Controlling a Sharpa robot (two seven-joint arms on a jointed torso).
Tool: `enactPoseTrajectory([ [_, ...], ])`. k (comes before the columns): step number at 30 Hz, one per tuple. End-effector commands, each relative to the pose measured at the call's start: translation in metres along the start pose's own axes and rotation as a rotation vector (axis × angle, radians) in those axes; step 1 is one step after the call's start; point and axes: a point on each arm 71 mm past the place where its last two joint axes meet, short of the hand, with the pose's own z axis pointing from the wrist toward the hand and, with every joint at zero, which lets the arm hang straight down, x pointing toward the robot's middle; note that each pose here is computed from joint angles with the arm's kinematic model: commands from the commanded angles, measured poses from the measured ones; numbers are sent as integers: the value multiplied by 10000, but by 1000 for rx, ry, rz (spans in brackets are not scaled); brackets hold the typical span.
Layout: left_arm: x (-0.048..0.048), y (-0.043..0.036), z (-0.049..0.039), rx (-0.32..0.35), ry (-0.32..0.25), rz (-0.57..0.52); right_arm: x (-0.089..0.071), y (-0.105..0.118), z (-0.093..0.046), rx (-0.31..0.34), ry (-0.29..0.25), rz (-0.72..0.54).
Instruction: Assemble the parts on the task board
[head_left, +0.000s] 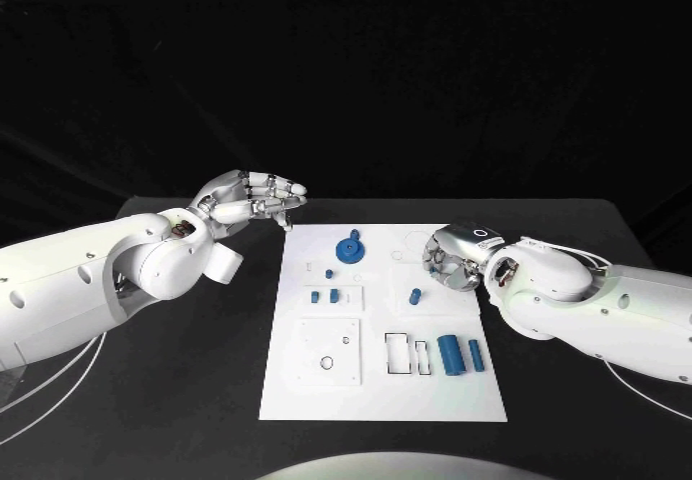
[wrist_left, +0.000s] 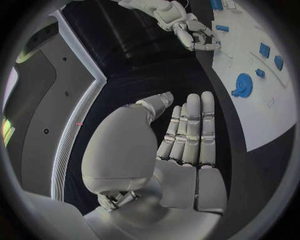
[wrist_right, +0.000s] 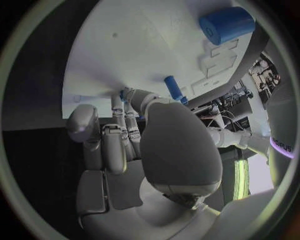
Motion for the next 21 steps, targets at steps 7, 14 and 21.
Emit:
enactPoseTrajectory([
  [7,9,-17,-4,12,11,34,-46,40,-54,-10,-77,1],
  [14,9,-14,3,13,13,35,-189,36,-74,-19,-122,7],
  [21,11,-11,13,14,15,35,-257,14,-103,-25,-136,24],
])
